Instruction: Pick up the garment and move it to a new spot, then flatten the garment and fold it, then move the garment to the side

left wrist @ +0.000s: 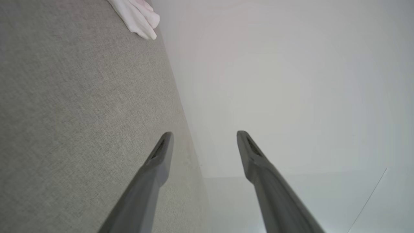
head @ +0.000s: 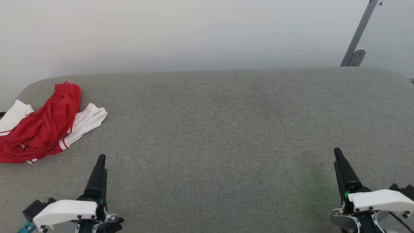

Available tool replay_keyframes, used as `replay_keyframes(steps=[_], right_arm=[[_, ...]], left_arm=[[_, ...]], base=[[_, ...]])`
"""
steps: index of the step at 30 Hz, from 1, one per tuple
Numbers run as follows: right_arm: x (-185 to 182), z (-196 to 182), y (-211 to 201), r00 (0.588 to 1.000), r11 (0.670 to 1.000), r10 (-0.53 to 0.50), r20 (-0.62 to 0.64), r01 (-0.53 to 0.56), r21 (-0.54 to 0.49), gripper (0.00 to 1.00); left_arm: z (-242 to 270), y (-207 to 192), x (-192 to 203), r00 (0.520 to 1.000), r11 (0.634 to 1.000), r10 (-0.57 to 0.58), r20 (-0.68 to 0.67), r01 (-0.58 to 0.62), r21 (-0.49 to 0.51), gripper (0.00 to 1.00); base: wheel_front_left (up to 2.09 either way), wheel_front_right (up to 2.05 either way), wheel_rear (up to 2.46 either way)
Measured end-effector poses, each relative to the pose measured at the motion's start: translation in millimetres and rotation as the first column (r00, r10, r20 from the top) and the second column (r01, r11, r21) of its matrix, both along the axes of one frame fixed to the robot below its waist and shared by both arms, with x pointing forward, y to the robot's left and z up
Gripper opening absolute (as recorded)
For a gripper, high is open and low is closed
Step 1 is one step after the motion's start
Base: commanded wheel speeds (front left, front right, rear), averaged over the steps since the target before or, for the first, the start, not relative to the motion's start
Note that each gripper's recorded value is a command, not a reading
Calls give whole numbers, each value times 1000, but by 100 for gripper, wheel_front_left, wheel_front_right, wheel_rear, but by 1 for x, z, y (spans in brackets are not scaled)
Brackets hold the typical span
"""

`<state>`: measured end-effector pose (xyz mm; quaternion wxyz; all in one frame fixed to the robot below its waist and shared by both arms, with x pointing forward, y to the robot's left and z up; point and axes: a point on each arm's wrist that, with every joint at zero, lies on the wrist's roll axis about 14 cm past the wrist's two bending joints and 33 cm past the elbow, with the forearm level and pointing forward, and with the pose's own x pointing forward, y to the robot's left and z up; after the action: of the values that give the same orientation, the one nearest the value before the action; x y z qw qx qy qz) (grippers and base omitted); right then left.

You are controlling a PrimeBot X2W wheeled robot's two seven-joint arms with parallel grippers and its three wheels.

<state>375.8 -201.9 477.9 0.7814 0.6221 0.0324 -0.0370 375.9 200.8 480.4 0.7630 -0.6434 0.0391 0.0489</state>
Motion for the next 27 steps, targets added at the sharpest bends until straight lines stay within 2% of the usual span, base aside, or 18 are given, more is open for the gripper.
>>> replay_keyframes(steps=[2,6,13,27], right_arm=[[0,0,-1,1000,1000,0,-1,0,-27,100],[0,-1,0,1000,990,17,-9,-18,-140,100],[1,1,2,999,957,44,-13,-46,-286,100],[2,10,2,998,883,70,2,-61,-466,100]], left_arm=[[0,0,0,1000,1000,-3,-3,3,23,100],[1,1,1,1000,988,-19,-18,22,151,100],[3,-1,3,998,938,-50,-33,58,341,100],[17,0,5,998,844,-56,14,40,534,100]], base=[[0,0,0],[0,0,0],[0,0,0],[0,0,0]])
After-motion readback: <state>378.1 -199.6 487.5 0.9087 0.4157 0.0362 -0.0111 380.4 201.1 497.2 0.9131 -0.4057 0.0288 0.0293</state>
